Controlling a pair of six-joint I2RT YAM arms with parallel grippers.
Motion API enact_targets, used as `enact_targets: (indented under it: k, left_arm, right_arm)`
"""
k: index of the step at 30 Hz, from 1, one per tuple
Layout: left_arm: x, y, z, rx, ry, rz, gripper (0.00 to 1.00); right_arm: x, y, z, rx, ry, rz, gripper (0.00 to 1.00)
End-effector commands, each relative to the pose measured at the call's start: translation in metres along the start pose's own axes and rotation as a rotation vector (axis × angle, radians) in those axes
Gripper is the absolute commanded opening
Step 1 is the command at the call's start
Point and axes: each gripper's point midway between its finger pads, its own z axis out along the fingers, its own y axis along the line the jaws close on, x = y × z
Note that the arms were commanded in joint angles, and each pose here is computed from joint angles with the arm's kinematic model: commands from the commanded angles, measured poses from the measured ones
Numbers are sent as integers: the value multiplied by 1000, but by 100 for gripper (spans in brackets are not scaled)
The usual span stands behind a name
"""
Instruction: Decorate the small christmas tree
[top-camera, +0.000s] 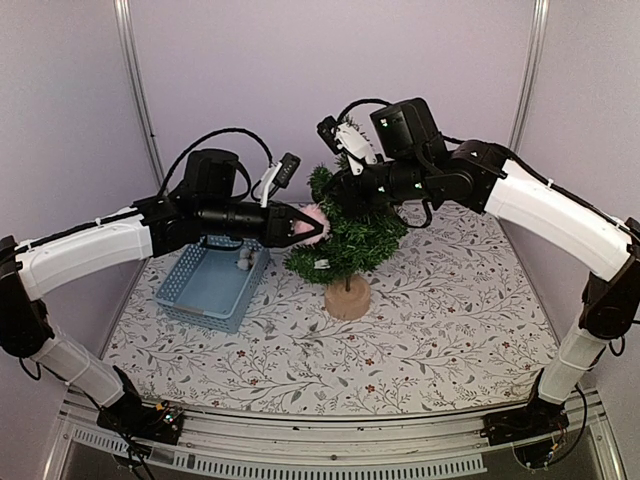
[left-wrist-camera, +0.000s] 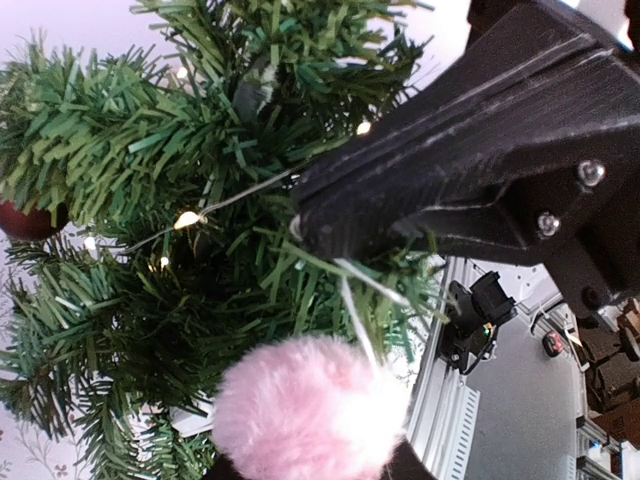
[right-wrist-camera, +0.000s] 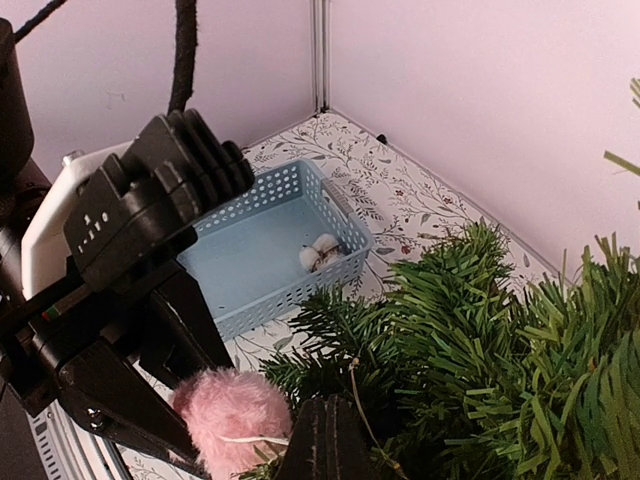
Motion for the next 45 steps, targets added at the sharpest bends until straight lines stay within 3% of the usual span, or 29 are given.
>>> enact_targets:
  k: [1,45]
  left_arm:
    - [0,0,-4,-7,-11,-1,0]
    - [16,19,-17,-61,-2,-51,0]
  right_arm:
    - [-12,-7,-19,18,-43,31,0]
    - [6,-27,-35,121,-25,48,0]
